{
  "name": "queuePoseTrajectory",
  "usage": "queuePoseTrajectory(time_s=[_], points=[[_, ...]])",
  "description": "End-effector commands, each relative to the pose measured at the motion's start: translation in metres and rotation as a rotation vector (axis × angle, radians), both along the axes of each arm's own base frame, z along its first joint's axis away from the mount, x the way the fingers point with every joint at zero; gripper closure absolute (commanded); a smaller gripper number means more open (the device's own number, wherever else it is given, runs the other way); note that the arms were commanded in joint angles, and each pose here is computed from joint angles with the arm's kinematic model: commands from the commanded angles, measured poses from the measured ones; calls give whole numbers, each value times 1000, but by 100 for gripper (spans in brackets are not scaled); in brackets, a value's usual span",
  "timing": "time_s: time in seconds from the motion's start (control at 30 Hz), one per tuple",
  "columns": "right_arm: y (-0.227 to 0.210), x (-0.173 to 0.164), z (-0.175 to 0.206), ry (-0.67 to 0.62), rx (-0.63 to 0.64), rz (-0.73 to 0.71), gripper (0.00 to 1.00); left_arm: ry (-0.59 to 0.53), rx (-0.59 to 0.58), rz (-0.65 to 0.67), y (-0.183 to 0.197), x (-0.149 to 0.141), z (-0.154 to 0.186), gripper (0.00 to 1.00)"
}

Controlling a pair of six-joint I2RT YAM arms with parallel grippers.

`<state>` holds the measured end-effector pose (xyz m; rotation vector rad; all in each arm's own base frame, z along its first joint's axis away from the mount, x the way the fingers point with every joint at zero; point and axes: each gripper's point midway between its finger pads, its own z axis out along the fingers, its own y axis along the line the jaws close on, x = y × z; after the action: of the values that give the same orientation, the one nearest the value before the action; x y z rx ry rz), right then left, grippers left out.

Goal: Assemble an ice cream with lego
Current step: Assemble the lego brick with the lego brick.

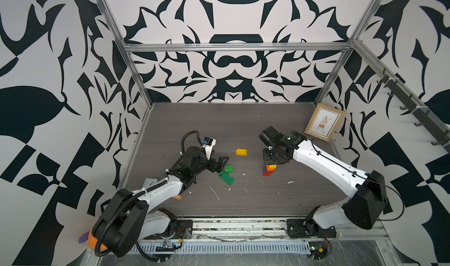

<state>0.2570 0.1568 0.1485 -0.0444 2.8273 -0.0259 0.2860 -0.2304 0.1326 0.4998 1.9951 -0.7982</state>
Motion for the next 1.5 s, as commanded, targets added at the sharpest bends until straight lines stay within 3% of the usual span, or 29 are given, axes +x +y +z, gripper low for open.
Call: queuePoseTrajectory(time_s=[0.0,0.3,1.03,1.47], points=[[-4,-3,3,-14,19,-33,76,-33,-25,-10,-3,2,15,1],[2,-7,-3,10,50,-27,76,-32,-24,-9,-4,3,14,1],[-3,2,28,-80,-12,-11,76,-30,-22,-7,-4,3,13,1],[5,-1,9,-47,-3,-5,75,-29,-21,-10,-4,3,13,1]])
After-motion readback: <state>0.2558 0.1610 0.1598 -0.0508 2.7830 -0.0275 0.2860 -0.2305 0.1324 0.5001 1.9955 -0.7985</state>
